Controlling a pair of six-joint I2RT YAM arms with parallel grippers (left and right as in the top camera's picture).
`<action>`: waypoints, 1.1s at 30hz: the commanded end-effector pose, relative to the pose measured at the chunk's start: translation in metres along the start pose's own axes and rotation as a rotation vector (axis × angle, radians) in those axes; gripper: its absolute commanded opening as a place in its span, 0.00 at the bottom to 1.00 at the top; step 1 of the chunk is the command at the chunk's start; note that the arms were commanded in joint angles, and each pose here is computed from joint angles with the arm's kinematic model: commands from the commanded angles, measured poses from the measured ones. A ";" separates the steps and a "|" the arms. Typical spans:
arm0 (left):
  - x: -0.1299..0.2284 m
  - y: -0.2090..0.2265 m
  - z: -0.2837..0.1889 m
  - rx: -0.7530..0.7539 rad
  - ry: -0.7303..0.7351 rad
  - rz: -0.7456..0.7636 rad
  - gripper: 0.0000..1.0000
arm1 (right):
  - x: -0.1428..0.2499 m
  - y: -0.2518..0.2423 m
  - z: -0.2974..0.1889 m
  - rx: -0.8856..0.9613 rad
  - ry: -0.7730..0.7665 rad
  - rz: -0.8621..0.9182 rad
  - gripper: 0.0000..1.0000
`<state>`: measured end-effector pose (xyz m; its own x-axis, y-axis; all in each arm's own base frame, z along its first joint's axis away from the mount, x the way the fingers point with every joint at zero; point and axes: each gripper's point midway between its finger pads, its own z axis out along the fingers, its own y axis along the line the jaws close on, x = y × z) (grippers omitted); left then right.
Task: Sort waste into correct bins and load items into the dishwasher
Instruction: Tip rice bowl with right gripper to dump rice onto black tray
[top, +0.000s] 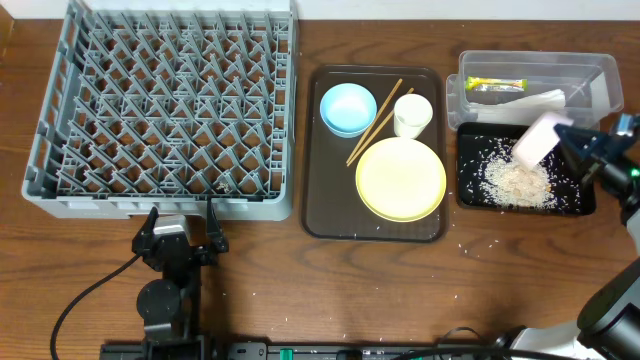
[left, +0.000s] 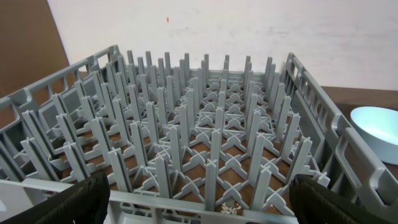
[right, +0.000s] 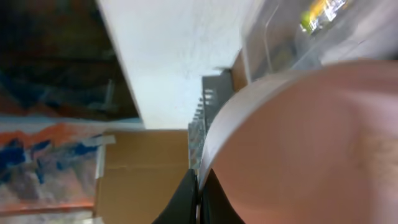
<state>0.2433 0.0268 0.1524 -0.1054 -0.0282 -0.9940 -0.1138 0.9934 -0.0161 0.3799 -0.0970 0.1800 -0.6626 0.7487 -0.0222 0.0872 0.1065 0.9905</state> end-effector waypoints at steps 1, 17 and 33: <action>0.016 0.004 0.001 -0.022 0.048 0.006 0.94 | 0.011 -0.016 0.011 0.055 0.016 -0.060 0.01; 0.016 0.004 0.001 -0.022 0.048 0.006 0.94 | 0.006 -0.021 0.006 0.074 -0.012 -0.048 0.01; 0.016 0.004 0.001 -0.022 0.048 0.006 0.94 | 0.042 0.033 0.043 0.043 0.126 -0.255 0.01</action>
<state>0.2433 0.0268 0.1524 -0.1054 -0.0278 -0.9940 -0.1137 0.9934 -0.0158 0.3770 -0.0557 0.1588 -0.7302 0.6792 -0.0747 0.0948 0.2089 0.9733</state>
